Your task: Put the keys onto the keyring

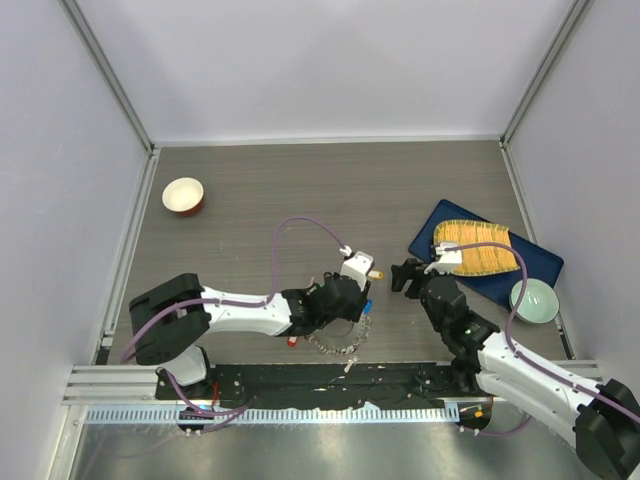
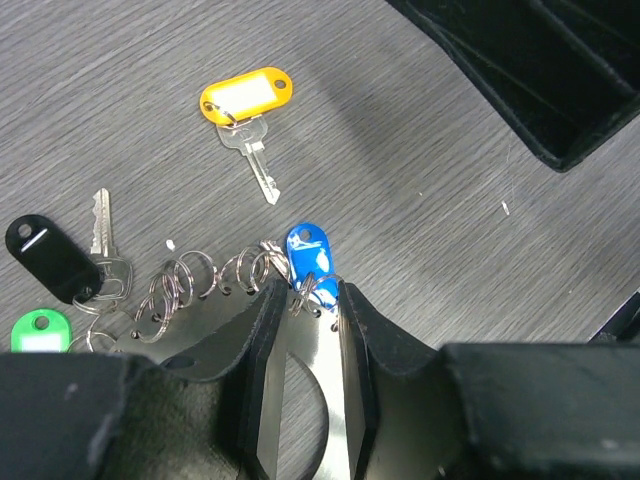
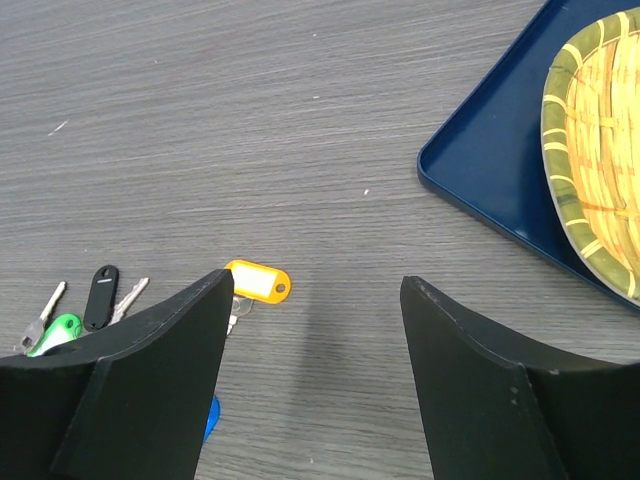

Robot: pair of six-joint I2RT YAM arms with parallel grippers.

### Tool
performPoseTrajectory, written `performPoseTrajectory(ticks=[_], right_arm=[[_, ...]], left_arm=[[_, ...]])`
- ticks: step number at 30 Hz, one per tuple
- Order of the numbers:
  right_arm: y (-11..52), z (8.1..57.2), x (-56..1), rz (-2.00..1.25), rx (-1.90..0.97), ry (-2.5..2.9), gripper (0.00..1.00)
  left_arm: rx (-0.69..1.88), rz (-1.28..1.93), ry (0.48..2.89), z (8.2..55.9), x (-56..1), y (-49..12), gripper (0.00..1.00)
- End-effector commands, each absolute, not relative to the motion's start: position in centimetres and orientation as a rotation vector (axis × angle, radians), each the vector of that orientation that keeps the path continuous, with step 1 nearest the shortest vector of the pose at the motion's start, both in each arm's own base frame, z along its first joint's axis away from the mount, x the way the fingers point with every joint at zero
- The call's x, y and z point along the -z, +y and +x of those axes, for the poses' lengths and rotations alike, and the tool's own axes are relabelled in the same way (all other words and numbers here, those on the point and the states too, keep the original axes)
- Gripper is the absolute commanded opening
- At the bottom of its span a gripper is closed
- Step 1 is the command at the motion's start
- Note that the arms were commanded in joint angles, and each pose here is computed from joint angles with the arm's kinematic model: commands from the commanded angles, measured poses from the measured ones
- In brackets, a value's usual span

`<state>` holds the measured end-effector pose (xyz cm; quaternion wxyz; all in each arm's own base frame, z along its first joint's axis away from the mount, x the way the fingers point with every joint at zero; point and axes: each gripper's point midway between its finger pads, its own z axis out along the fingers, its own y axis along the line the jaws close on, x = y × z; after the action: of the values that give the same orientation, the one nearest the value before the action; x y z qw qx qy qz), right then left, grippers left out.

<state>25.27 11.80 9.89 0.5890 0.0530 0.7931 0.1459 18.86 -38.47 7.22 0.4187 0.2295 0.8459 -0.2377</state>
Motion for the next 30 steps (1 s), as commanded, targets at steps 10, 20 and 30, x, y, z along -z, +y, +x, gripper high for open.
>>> performPoseTrajectory(ticks=[10,20,30], right_arm=[[12.8,26.0,-10.4,0.112,-0.368,1.837,0.74],[13.3,26.0,-10.0,0.088,-0.376,1.856,0.73],[13.8,26.1,-9.6,0.059,-0.384,1.879,0.73]], left_arm=[[0.647,0.646,2.134,18.9,-6.5,-39.1,0.29],[0.620,0.641,2.173,19.2,-5.1,-38.8,0.29],[0.619,0.602,2.183,19.6,-4.8,-38.3,0.29]])
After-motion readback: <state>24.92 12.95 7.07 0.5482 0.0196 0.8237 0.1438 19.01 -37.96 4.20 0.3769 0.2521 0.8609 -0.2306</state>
